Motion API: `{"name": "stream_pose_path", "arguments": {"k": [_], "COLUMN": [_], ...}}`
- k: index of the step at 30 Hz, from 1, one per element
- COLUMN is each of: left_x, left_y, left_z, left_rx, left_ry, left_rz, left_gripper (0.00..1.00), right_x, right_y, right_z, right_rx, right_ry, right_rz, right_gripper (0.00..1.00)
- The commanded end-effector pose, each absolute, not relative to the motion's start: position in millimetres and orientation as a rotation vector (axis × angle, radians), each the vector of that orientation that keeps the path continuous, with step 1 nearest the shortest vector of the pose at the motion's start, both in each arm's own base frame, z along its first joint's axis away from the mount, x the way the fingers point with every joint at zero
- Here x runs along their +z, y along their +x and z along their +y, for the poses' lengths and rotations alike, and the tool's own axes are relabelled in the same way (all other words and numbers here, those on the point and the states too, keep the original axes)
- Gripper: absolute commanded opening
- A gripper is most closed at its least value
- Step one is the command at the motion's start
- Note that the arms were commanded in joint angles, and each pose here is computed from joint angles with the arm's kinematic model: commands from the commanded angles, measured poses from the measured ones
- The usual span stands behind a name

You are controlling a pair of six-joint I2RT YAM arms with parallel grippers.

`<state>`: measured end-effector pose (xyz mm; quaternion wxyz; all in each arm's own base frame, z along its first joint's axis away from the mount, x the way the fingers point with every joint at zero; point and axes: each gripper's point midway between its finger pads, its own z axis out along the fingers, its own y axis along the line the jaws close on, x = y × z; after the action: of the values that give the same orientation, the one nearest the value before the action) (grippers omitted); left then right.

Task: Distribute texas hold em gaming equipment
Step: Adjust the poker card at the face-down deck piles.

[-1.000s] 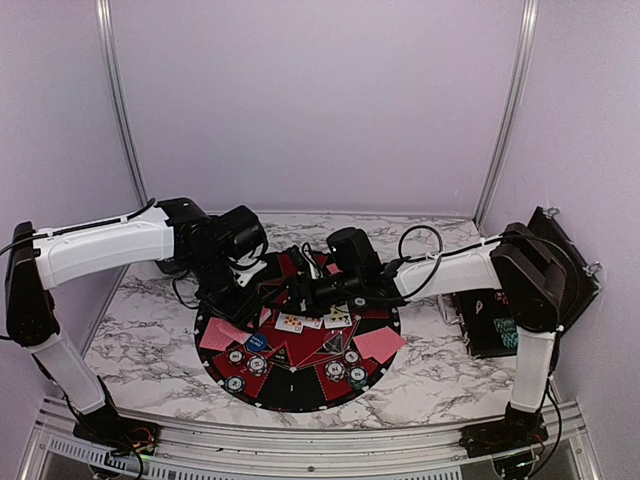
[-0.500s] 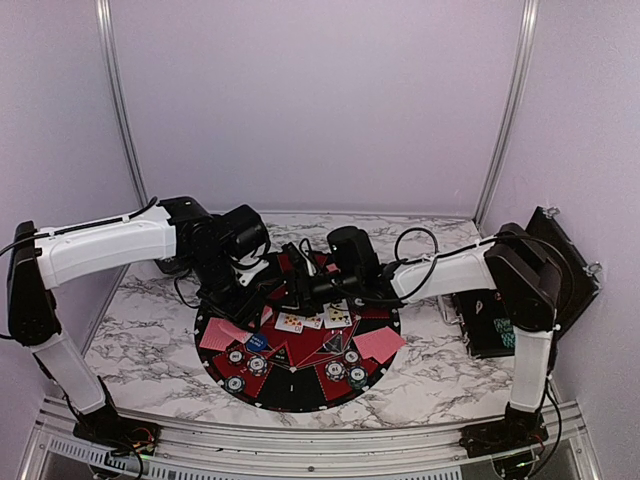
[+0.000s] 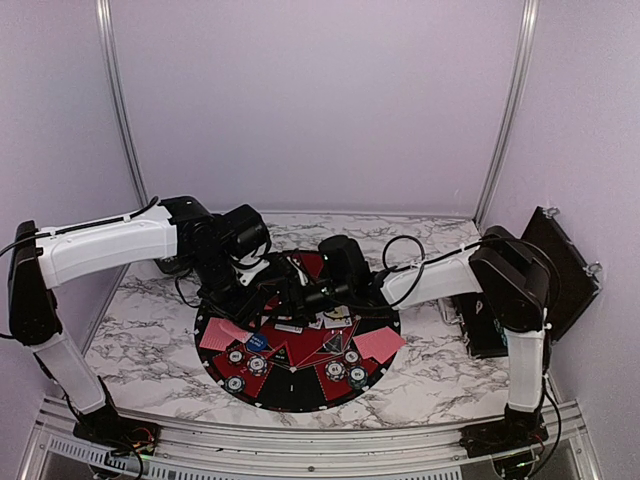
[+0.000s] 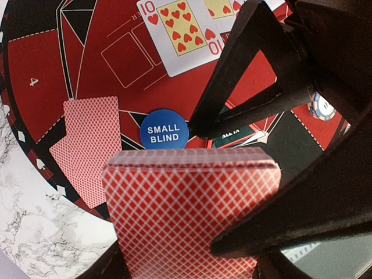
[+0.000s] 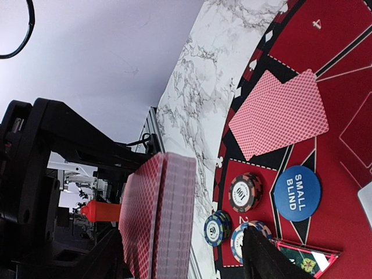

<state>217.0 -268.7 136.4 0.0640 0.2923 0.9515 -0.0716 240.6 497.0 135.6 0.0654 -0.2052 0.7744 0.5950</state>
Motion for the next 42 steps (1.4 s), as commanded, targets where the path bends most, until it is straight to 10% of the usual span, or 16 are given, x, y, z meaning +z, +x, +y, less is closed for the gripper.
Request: {"name": "stream_pose_path", "arguments": {"k": [1,19,33,42], "left_x": [142.7,144.3,141.9,144.6], "left_y": [217.9,216.2,215.3,216.7], "left_z": [-268.9,-265.5,-264.2,-265.0], "left_rx": [-0.205,-0.202,-0.194,-0.197], "left_ry": [0.892,0.893,0.894,0.891], "left_rz": [2.865,2.859,2.865,2.856], "left_gripper": [0.52,0.52,0.52,0.52], "right_x": [143.5,129.9,165.2,145.8], "right_y": [245.7,261.6,242.4,230.2], "right_z": [506.6,494.6,505.7,519.6], "right_rx": [1.822,1.796,1.935,1.975], "right_ry": [-0.626,-0.541,-0.61,-0.612], "right_rz": [2.291,2.322,2.208,2.249], "right_gripper": [0.66,0.47,0.65,0.57]}}
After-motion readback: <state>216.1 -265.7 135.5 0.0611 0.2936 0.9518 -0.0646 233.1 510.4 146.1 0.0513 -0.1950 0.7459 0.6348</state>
